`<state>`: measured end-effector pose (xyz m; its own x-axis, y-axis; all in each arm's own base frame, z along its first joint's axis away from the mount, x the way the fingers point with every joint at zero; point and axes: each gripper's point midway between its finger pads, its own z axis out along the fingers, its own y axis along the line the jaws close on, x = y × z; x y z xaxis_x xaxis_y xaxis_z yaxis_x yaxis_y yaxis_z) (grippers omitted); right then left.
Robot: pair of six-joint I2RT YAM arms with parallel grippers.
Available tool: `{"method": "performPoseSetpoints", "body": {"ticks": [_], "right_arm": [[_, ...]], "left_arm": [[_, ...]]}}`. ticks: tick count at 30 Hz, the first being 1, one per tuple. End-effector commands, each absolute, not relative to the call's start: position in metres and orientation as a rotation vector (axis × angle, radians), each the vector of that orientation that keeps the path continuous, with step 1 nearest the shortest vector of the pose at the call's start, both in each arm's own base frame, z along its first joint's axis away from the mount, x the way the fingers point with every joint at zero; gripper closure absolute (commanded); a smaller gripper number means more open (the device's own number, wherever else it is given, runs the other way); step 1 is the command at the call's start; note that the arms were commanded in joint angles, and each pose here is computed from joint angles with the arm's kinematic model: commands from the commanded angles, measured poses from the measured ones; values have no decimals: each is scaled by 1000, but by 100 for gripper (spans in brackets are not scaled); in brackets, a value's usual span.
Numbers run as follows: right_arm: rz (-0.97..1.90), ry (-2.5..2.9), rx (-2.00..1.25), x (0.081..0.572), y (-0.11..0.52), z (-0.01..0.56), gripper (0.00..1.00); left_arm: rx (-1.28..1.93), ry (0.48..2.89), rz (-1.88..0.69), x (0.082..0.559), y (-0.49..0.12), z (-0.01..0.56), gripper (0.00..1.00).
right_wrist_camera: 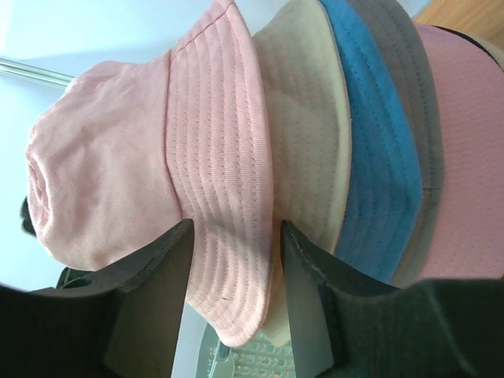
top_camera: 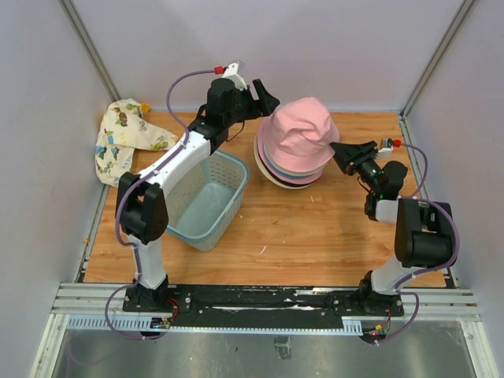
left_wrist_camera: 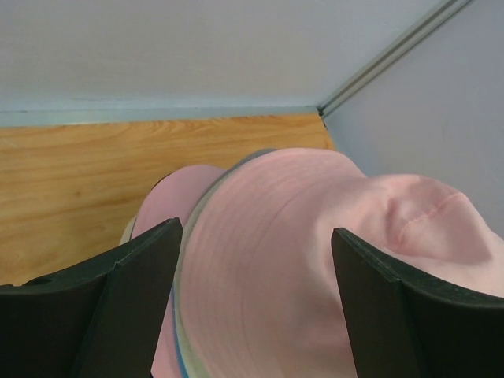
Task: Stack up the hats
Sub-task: Stack the hat on the hat.
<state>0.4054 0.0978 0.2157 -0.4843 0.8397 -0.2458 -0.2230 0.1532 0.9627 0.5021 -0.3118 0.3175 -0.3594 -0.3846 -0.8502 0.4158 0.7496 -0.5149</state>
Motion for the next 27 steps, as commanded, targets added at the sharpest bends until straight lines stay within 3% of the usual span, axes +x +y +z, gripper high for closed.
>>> {"method": "performPoseSetpoints", "body": {"ticks": [1, 13, 20, 27], "right_arm": [[1463, 1507, 519, 406, 94, 239, 49], [1440, 1516, 468, 407, 96, 246, 45], [1454, 1509, 464, 412, 96, 245, 55], [1464, 1514, 457, 416, 97, 243, 65]], "left_arm": [[-3, 1855, -1004, 514, -317, 303, 20], [38, 1913, -1337, 528, -344, 277, 29], [64, 1935, -1462, 528, -358, 262, 44], [68, 1941, -1538, 522, -360, 253, 44]]}}
